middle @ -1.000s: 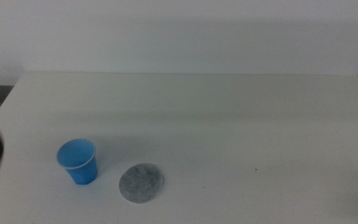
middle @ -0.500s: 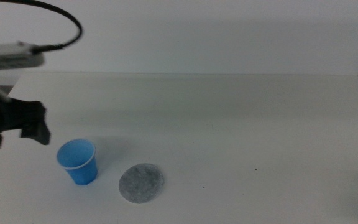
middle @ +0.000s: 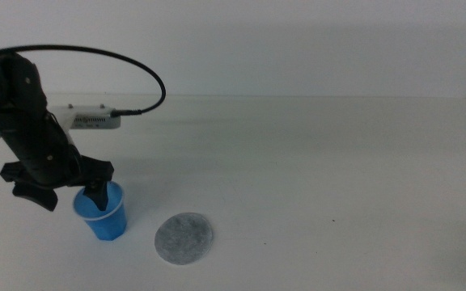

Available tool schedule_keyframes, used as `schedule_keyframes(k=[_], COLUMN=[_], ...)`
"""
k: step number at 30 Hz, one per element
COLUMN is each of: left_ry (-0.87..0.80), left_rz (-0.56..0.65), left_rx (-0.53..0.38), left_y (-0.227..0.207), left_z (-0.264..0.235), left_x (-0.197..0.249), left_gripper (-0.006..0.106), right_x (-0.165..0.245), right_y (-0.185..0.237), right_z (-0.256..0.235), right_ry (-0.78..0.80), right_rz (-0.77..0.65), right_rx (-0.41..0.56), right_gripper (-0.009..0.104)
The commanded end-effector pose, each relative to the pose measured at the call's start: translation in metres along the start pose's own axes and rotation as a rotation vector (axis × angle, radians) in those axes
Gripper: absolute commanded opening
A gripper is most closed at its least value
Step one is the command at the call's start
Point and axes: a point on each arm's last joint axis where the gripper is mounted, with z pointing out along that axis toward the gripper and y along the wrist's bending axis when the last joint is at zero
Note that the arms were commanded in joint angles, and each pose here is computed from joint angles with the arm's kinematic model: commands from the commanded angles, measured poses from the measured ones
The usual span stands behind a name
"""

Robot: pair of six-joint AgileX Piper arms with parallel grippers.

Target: Place an empty cup on a cup mat.

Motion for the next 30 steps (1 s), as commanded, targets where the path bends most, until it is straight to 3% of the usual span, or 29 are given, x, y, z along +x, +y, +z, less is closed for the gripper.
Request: schedule_keyframes(k=[1,5,10,13,19,24,30], left_ry=[-0.003,0.002,-0.012,-0.005,-0.074,-0.062,-0.006], left_rz=[0.001,-0.010,-0.059,-0.109,-0.043,0.048,0.058], left_rx=[-0.005,0.004,0.030,0.042,0.084,0.107,0.105], left_y=[0.000,0.000,-0.003,-0.011,-0.068,-0.114,-0.127], left_z=[0.007,0.015,0.011,-0.004,-0.034,-0.023,0.003], left_x=[-0.004,-0.007,-0.007,0.000,0.012,0.020,0.018], left_gripper=[0.089,0.061,-0.002,-0.002,-0.002,-0.002,-0.002], right_x=[0.000,0.000,0.000,0.000,0.000,0.000,0.000], right_y=[0.000,0.000,0.000,0.000,0.000,0.000,0.000], right_z=[0.000,0.000,0.000,0.000,0.000,0.000,0.000], right_ry=[-0.008,-0.008,-0.008,-0.008,-0.008,-0.008,-0.008], right_rz=[-0.011,-0.011,-0.011,-0.011,-0.011,-0.011,-0.011], right_rx=[0.000,0.000,0.000,0.000,0.000,0.000,0.000], right_gripper=[0.093,0.093,0.093,0.093,0.093,0.093,0.093])
